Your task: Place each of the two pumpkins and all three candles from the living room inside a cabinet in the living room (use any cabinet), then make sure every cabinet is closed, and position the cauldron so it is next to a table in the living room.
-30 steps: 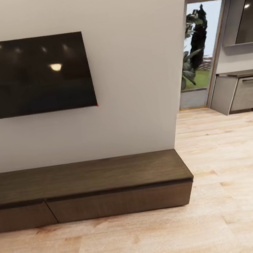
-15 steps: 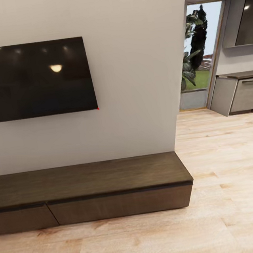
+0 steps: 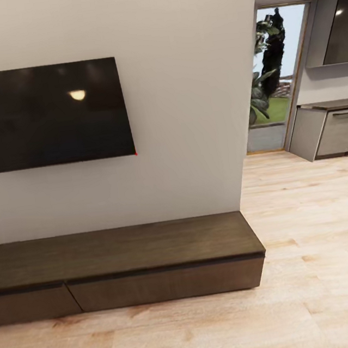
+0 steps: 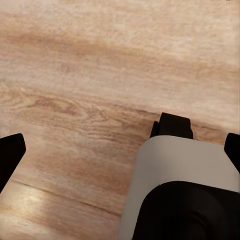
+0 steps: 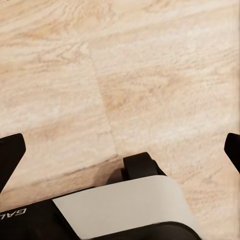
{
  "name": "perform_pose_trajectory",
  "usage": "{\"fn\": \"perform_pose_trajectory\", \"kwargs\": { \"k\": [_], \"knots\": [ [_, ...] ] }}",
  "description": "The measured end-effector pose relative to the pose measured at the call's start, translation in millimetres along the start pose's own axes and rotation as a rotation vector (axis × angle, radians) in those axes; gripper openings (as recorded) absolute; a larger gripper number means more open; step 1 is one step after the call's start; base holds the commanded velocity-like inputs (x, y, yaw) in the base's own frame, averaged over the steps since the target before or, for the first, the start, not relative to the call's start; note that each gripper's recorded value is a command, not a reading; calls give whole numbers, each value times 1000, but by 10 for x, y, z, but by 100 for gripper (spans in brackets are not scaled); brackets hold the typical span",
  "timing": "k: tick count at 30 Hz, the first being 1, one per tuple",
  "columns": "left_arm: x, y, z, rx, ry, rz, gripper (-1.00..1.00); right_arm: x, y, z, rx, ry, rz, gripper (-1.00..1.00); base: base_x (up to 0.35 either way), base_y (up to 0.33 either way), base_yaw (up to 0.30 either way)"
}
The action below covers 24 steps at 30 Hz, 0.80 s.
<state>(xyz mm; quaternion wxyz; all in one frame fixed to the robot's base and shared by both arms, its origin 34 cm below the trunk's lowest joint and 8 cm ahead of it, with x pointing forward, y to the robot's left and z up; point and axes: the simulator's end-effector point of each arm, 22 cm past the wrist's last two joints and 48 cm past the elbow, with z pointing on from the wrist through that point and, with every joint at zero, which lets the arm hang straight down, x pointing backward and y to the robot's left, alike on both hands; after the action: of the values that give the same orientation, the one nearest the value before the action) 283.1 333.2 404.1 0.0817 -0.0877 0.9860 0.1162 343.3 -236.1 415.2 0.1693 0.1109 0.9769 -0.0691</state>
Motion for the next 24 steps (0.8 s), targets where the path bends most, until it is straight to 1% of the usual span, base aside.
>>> {"fn": "perform_pose_trajectory", "kwargs": {
  "k": [9,16,24],
  "knots": [
    [10,41,-156,-1,7,2,100,-60,-23,-148,1,1,1,100,0,0,0],
    [88,84,-276,-3,20,6,100,-34,-51,-271,4,10,-1,100,0,0,0],
    [85,115,-409,-3,24,7,100,-47,-103,-398,8,15,-4,100,0,0,0]
  ]
}}
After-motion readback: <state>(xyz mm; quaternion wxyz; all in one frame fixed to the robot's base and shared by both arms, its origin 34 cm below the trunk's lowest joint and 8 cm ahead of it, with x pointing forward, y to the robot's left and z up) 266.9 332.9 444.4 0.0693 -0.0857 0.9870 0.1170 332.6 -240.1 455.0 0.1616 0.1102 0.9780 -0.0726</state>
